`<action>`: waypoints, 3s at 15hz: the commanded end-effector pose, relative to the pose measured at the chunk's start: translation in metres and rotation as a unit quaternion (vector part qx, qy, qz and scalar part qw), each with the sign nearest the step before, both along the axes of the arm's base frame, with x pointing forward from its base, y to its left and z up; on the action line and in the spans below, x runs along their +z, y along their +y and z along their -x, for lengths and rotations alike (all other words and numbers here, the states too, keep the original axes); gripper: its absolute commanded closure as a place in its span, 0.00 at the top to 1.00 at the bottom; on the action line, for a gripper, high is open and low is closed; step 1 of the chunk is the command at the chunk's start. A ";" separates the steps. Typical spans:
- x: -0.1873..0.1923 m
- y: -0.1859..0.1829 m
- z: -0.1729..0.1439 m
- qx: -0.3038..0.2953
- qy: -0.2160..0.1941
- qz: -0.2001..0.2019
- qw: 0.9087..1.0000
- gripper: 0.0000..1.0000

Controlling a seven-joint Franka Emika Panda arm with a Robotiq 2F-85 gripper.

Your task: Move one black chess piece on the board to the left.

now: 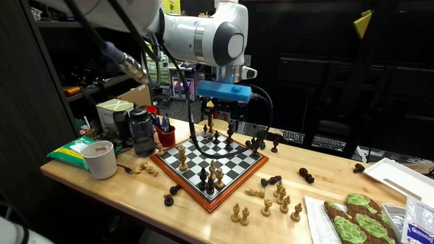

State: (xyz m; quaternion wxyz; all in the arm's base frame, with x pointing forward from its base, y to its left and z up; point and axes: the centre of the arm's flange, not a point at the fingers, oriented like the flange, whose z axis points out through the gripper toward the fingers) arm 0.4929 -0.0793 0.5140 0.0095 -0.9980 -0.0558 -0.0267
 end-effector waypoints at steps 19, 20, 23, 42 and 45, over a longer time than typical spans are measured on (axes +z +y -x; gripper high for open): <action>-0.025 -0.076 -0.103 0.027 0.011 0.019 0.999 1.00; -0.029 -0.078 -0.112 0.031 0.013 0.017 0.999 1.00; -0.044 -0.084 -0.134 0.040 0.014 0.012 0.999 1.00; -0.113 -0.110 -0.185 0.051 0.041 -0.029 0.997 1.00; -0.118 -0.112 -0.187 0.050 0.046 -0.034 0.997 1.00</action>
